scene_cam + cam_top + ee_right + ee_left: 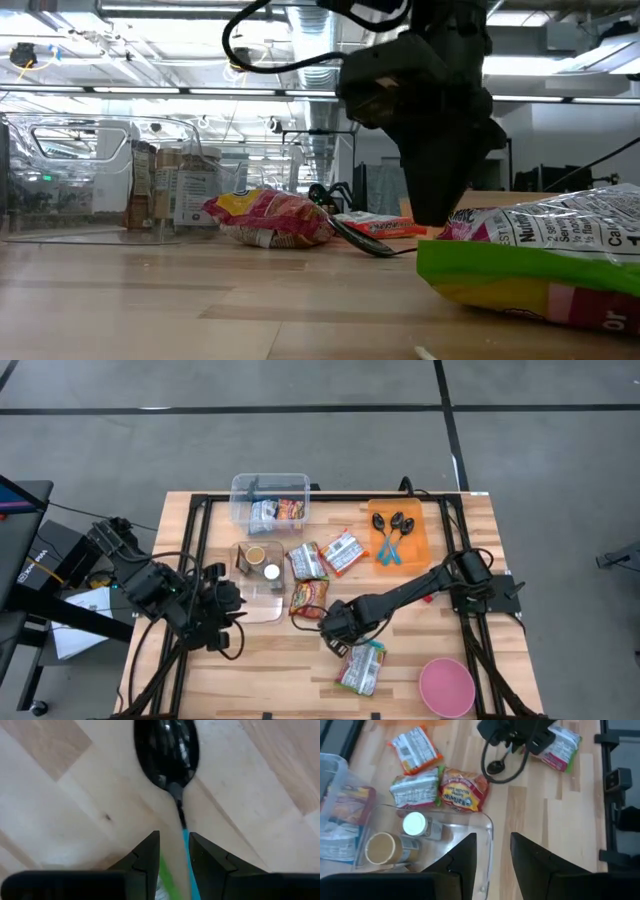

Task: Pick & Place Food Item
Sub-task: Put the blue spoon into the orange container

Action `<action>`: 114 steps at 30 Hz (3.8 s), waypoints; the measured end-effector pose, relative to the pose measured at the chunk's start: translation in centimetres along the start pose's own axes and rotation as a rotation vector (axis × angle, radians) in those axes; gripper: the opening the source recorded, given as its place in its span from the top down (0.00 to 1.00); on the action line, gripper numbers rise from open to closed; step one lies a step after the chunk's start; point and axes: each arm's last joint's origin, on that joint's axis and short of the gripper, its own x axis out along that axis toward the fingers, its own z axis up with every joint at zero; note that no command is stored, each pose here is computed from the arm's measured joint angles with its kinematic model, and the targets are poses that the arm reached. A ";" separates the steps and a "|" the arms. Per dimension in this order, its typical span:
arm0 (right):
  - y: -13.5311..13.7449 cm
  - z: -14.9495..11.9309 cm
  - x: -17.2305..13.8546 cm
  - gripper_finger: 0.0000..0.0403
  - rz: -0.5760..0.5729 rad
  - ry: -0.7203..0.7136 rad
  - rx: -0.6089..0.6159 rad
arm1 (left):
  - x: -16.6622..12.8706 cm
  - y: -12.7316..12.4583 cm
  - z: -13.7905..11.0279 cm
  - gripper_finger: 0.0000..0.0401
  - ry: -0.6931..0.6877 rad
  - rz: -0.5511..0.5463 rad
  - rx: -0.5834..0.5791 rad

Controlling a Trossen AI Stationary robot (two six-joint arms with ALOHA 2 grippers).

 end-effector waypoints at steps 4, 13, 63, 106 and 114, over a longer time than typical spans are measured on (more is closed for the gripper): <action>-0.6 -0.1 0.4 0.76 -0.049 -0.007 -0.019 | 0.0 -0.1 0.2 0.72 -0.034 0.009 -0.014; -0.8 0.1 1.4 0.76 0.008 -0.004 -0.050 | 0.0 -0.2 0.7 0.72 -0.077 -0.002 -0.047; -0.7 0.4 2.9 0.76 -0.015 -0.014 -0.146 | 0.2 -0.3 1.5 0.72 -0.136 -0.018 -0.102; -4.5 1.2 -7.1 1.00 -0.073 -0.314 0.193 | 0.1 -0.3 1.7 0.72 -0.177 0.002 -0.118; -8.5 2.5 -10.4 1.00 -0.177 -0.425 0.395 | 0.1 -0.3 1.8 0.72 -0.187 0.013 -0.120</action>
